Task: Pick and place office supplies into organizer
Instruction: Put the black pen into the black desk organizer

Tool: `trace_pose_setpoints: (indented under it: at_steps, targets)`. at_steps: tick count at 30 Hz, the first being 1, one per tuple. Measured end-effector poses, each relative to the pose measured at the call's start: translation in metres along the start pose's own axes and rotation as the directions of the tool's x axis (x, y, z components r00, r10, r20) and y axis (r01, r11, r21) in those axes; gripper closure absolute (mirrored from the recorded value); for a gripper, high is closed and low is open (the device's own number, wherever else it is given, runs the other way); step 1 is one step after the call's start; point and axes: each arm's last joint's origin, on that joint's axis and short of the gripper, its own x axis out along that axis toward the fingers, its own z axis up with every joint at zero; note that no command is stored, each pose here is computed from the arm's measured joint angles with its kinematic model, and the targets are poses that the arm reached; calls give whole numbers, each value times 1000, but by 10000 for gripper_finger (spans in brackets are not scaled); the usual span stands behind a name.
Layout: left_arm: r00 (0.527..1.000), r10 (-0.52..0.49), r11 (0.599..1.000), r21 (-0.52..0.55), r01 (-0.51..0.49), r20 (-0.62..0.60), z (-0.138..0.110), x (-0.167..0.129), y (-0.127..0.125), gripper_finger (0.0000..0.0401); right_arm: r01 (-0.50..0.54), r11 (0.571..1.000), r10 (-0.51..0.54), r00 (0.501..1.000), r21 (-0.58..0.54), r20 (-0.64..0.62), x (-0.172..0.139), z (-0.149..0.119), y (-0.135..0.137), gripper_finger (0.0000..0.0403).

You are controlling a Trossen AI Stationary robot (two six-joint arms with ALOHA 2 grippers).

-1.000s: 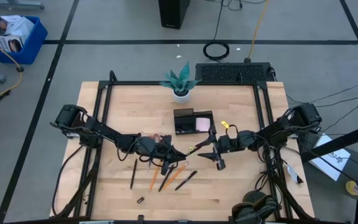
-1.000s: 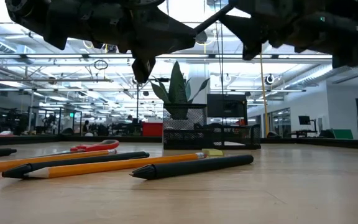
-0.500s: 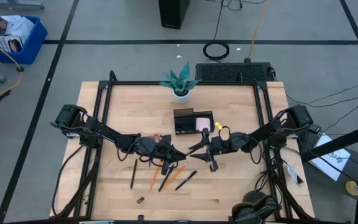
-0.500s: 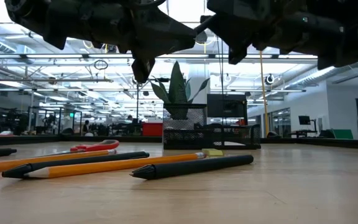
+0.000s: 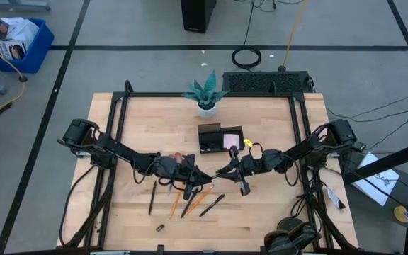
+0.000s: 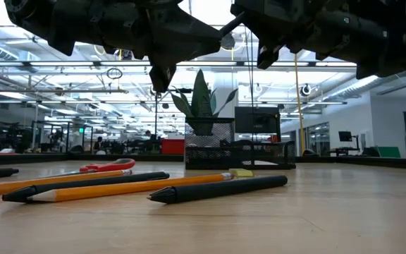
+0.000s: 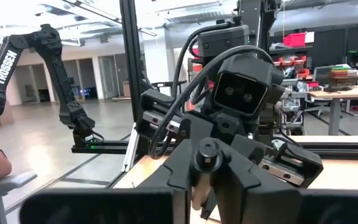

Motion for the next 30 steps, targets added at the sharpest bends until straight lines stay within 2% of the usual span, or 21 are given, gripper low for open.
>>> trace_pose_setpoints:
  at_steps: [6, 13, 18, 24, 30]
  targets:
    - [1000, 14, 994, -108, -14, -3, 2, 0, 6, 345, 16, 1000, -16, 1000, -4, -7, 0, -1, -1, 355]
    - [998, 34, 999, -34, -36, -52, 3, -1, 16, 246, 37, 999, -37, 999, -18, -27, -3, -4, -2, 372]
    - [993, 49, 998, -28, -53, -111, 13, -10, 25, 188, 118, 992, -119, 992, -41, -39, -8, -8, -4, 360]
    - [999, 46, 995, 86, -45, -8, 32, -41, 19, 161, 210, 968, -217, 976, -138, -36, -10, -9, -7, 372]
    - [982, 46, 978, 192, -82, 184, 40, -89, 22, 160, 371, 894, -397, 916, -252, -60, -12, -11, -18, 362]
